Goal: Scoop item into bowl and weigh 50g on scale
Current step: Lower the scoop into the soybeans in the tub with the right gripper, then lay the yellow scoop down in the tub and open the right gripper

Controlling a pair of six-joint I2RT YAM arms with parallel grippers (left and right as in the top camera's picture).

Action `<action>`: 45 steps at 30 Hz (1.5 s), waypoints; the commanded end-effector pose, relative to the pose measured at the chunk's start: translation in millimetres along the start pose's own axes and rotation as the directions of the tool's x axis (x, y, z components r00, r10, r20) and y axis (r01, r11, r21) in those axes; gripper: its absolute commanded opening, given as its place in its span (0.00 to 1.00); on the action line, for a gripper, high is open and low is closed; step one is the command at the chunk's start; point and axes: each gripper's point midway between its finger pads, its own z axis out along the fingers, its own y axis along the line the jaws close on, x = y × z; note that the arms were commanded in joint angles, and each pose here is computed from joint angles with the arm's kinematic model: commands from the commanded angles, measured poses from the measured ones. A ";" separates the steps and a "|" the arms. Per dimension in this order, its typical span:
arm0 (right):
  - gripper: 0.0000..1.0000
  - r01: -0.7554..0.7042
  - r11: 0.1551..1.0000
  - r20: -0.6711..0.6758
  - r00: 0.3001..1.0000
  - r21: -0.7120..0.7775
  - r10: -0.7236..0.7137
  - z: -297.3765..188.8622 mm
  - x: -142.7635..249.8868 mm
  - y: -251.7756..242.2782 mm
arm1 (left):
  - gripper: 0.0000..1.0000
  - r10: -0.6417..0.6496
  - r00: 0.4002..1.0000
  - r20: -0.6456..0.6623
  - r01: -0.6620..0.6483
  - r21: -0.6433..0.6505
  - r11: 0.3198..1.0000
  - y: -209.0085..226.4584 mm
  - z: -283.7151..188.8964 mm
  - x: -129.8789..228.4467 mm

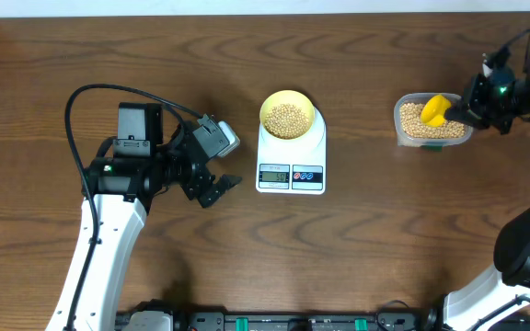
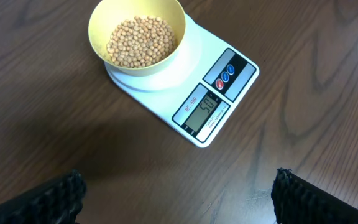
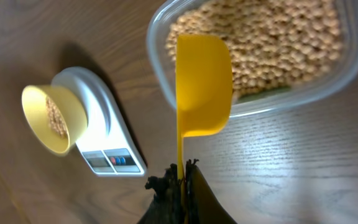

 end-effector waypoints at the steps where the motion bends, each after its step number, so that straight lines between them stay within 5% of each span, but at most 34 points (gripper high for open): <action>1: 0.01 -0.259 0.964 0.004 0.966 0.066 0.259 11.5 1.4 -24.0 | 0.98 0.010 1.000 -0.007 -0.010 -0.003 1.000 2.4 0.9 2.2; 7: 0.01 -0.444 0.894 0.054 0.896 0.064 0.441 31.5 -5.0 -37.3 | 0.98 0.010 1.000 -0.007 -0.010 -0.003 1.000 2.4 0.9 2.2; 37: 0.02 -0.426 0.905 0.089 0.902 0.007 0.423 39.0 -18.8 -32.9 | 0.98 0.010 1.000 -0.007 -0.010 -0.003 1.000 2.4 0.9 2.2; 45: 0.12 -0.444 0.895 0.055 0.895 0.032 0.442 39.5 -8.1 -35.2 | 0.97 0.010 1.000 -0.007 -0.010 -0.003 1.000 2.4 0.9 2.2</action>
